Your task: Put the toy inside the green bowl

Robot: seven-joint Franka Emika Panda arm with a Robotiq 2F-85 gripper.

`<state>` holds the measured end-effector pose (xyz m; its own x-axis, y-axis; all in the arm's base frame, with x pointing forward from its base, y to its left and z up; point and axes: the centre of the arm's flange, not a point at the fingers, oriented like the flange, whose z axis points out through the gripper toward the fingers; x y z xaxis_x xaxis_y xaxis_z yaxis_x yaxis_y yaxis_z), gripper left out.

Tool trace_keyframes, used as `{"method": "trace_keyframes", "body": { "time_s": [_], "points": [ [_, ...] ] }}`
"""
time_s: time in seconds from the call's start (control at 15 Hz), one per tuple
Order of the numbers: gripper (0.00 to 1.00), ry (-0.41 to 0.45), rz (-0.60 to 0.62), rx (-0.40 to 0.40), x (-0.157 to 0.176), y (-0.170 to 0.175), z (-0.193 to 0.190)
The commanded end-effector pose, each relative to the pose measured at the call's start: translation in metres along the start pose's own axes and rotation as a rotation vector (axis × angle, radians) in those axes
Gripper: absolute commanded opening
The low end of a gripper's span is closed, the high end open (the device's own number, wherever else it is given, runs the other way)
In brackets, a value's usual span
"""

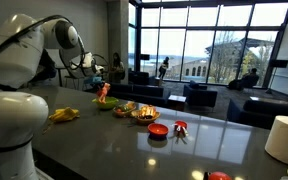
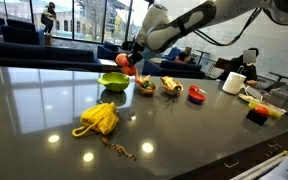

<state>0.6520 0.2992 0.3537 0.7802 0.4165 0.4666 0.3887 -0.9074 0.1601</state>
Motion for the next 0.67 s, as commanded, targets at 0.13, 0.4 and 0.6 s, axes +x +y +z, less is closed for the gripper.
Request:
{"method": "trace_keyframes", "body": {
  "time_s": [0.13,0.4,0.6],
  "points": [
    [0.04,0.041,-0.067,0.037,0.02,-0.009,0.015],
    [0.04,0.068,-0.101,0.039,0.03,-0.006,0.027],
    [0.04,0.087,-0.113,0.044,0.041,-0.002,0.035]
  ]
}}
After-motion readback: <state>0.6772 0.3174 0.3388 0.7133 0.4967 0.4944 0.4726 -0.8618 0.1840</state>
